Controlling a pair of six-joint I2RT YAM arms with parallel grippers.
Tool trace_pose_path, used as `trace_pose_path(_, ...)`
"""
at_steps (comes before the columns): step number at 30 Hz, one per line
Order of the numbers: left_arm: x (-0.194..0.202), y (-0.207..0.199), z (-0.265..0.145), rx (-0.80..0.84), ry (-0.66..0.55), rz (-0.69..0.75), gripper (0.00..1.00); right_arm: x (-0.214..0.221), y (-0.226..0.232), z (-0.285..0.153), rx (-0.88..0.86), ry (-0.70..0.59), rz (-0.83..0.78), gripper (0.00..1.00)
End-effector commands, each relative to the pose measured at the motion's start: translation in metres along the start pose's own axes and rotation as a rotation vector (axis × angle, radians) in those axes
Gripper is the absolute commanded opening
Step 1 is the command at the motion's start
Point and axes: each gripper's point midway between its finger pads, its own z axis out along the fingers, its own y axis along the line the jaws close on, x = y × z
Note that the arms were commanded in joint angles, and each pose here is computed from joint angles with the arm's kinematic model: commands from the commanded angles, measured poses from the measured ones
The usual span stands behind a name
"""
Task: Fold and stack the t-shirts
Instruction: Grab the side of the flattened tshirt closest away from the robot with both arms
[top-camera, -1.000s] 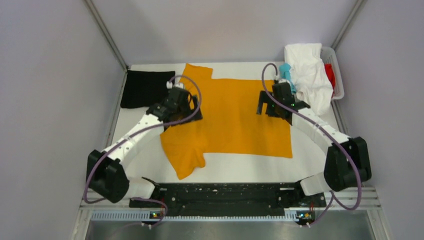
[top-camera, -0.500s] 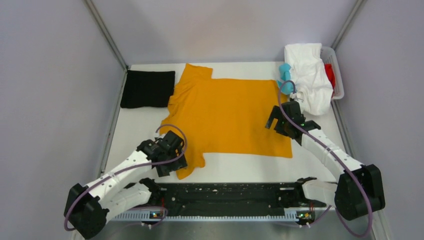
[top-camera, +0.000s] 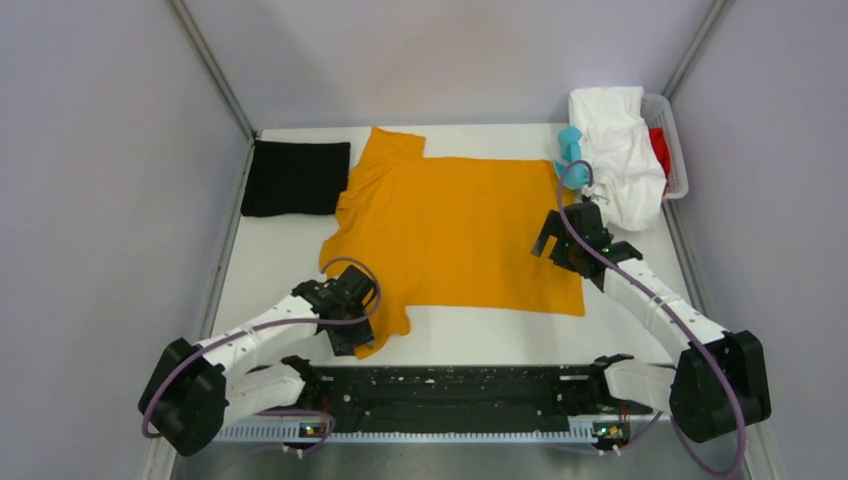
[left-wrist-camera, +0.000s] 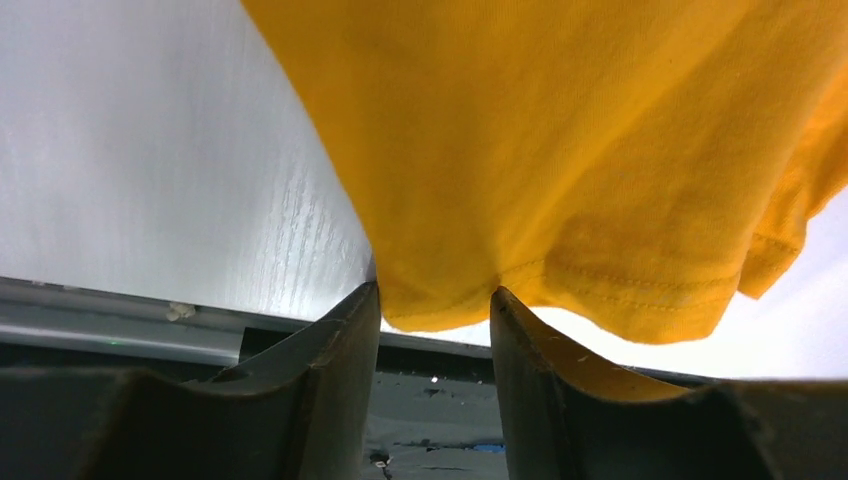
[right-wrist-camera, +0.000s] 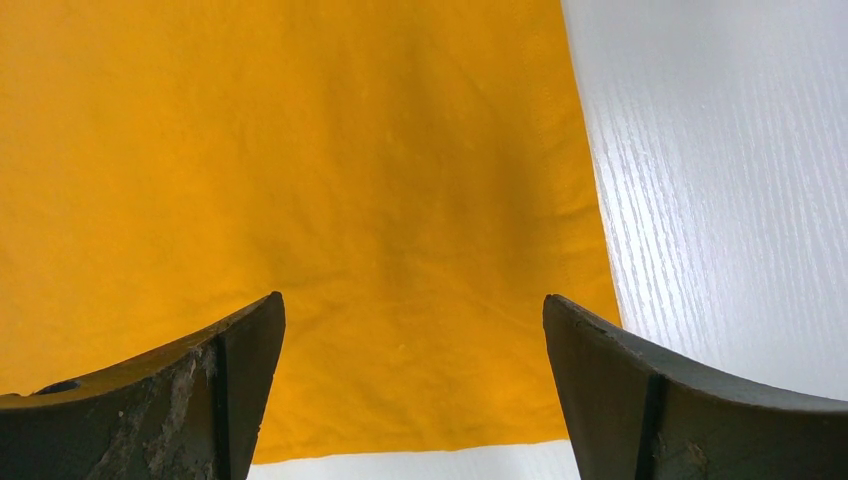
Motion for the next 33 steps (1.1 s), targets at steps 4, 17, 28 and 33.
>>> trace_pose_path(4,-0.006,-0.01,0.015,0.011,-0.016,0.009,0.38,-0.011,-0.007,-0.009,0.012,-0.069,0.03,0.99)
trace_pose_path(17,-0.001,-0.007,0.004,0.014,0.006,0.012,0.0,0.049,-0.078,-0.027,0.226,0.011,0.267,0.98)
trace_pose_path(28,0.022,0.001,-0.001,0.028,0.09,-0.024,0.0,0.096,-0.091,-0.019,0.216,0.064,0.37,0.71)
trace_pose_path(33,0.021,0.0,-0.003,0.026,0.085,-0.024,0.0,0.093,-0.088,-0.011,0.192,0.031,0.398,0.54)
